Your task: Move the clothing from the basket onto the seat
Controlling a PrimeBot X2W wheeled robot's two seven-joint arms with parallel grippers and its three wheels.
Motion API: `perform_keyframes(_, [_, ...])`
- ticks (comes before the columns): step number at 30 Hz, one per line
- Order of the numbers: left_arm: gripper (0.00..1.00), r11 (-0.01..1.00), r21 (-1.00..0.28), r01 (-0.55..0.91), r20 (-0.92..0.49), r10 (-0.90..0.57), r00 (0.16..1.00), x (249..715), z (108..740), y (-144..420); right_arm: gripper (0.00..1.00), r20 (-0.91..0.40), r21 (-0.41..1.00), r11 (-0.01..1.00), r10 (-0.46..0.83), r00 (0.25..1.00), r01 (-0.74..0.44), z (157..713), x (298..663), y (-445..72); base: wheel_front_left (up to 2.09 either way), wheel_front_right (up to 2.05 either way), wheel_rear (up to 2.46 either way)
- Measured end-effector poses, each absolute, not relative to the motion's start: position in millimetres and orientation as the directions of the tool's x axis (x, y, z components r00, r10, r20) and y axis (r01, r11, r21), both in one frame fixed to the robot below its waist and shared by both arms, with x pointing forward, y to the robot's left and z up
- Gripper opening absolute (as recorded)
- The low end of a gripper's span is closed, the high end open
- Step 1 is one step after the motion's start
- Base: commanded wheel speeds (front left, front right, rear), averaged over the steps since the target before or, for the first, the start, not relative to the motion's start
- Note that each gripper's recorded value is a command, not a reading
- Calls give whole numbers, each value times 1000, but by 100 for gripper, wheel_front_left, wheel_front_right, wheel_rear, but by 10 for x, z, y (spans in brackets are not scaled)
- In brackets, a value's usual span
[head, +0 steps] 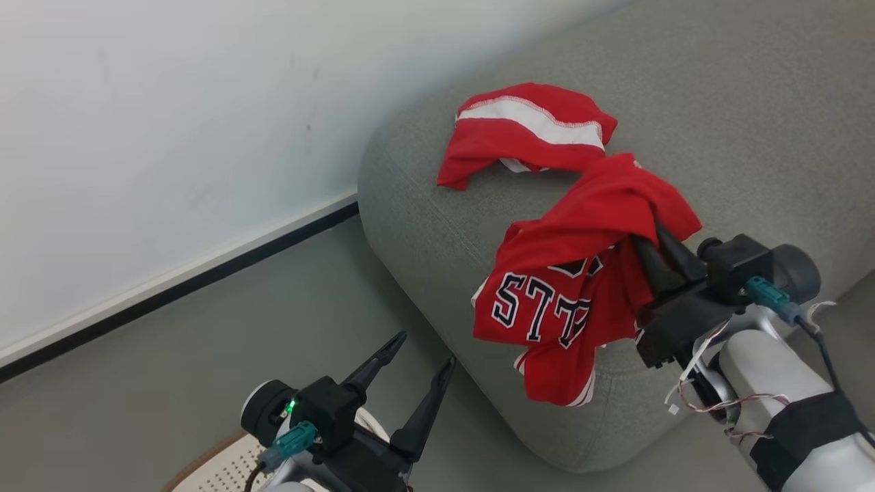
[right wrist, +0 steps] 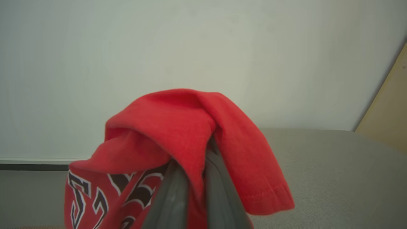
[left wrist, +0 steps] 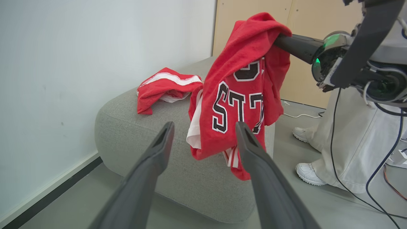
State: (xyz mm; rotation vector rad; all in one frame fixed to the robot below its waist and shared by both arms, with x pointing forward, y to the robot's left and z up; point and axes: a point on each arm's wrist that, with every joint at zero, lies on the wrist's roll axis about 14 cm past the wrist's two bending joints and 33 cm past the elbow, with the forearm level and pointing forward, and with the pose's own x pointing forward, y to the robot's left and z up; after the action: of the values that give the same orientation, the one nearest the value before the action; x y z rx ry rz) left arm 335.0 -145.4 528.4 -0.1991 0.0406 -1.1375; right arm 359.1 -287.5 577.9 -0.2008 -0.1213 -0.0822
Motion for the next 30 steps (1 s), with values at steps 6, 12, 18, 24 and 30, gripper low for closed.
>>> perform_keyframes(6, [100, 374, -197, 906, 82, -915, 395, 3481, 5270, -1580, 0, 170, -243, 960, -100, 980, 140, 6081, 3815, -3144, 0, 0, 0])
perform_keyframes(12, [100, 389, -220, 895, 89, -905, 415, 3680, 5217, -1542, 0, 231, -279, 943, -117, 966, 181, 6517, 4176, -3385, 0, 0, 0])
perform_keyframes(18, [100, 429, -215, 877, 112, -881, 459, 3921, 5224, -1382, 0, 289, -289, 926, -158, 944, 243, 6980, 4548, -3660, 0, 0, 0])
perform_keyframes(24, [100, 464, -209, 861, 123, -861, 494, 4085, 5196, -1233, 0, 298, -282, 918, -193, 935, 280, 7177, 4889, -3796, 0, 0, 0])
perform_keyframes(30, [100, 513, -204, 834, 111, -834, 540, 4313, 5093, -1036, 0, 275, -246, 921, -232, 933, 302, 7153, 5322, -3860, 0, 0, 0])
